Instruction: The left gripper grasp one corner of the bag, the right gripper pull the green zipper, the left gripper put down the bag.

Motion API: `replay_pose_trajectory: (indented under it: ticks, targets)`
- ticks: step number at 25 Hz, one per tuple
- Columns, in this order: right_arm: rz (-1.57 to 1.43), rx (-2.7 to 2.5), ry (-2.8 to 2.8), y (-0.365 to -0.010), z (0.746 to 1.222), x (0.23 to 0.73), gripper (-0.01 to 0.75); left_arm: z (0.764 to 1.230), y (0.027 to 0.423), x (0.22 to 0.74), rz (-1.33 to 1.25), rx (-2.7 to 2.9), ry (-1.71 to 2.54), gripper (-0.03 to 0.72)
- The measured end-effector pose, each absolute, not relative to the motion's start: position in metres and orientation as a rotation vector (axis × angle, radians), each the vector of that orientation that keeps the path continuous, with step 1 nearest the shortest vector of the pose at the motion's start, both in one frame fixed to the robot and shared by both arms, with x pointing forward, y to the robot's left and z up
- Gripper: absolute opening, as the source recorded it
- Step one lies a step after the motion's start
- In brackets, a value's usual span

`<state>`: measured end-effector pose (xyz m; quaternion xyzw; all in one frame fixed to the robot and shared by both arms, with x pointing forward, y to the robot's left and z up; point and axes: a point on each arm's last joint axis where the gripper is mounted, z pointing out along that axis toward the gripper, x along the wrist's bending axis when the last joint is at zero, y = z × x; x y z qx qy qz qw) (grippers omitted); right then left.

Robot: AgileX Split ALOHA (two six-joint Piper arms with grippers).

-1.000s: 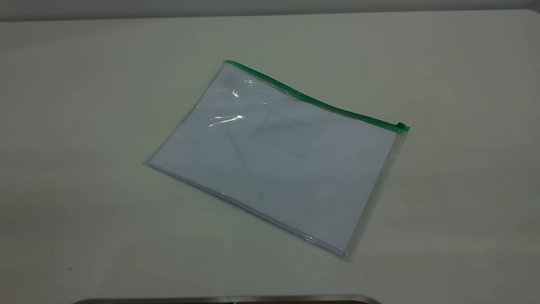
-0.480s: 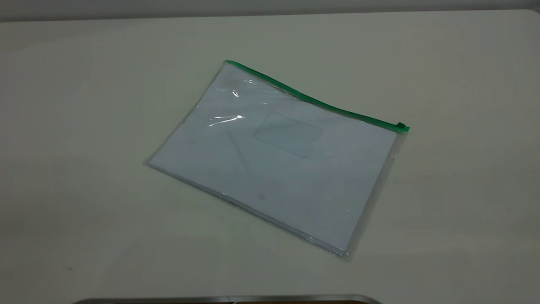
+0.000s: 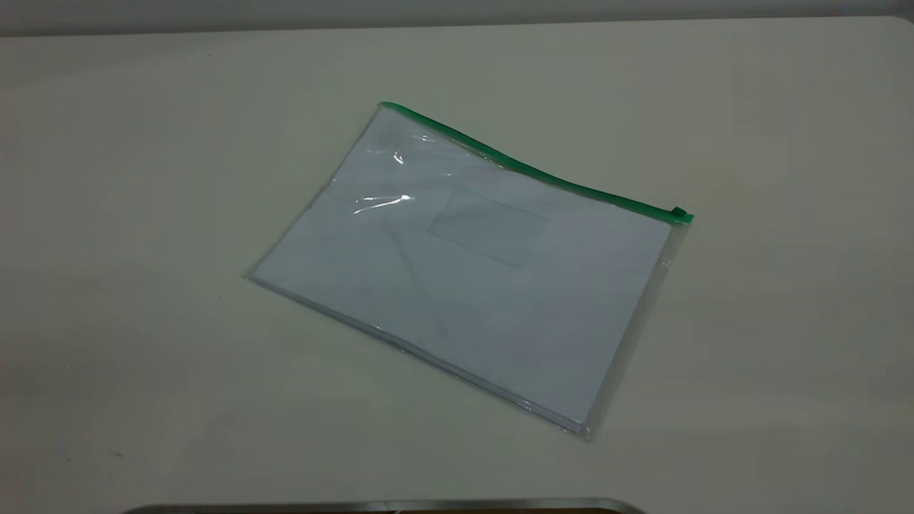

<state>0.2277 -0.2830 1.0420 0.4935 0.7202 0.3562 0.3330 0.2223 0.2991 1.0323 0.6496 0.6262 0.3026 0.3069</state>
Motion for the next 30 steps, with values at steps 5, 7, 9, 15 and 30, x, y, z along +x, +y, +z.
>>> replay_pose_trajectory:
  ticks: [5, 7, 9, 15, 30]
  targets:
    - [0.925, 1.297, 1.873, -0.2829, 1.042, 0.2279, 0.56, 1.0323, 0.2991, 0.2223, 0.801, 1.719, 1.657, 0.59]
    - [0.926, 1.299, 1.872, -0.2829, 1.042, 0.2279, 0.56, 1.0323, 0.2991, 0.2223, 0.801, 1.719, 1.657, 0.59]
    - [0.925, 1.317, 1.859, -0.2837, 1.042, 0.2281, 0.56, 1.0323, 0.2991, 0.2223, 0.801, 1.719, 1.657, 0.59]
    - [0.9, 1.431, 1.754, -0.2909, 1.042, 0.2296, 0.56, 1.0323, 0.2991, 0.2223, 0.801, 1.719, 1.657, 0.59]
    - [0.9, 1.451, 1.737, -0.2918, 1.0419, 0.2297, 0.56, 1.0323, 0.2991, 0.2223, 0.801, 1.719, 1.657, 0.59]
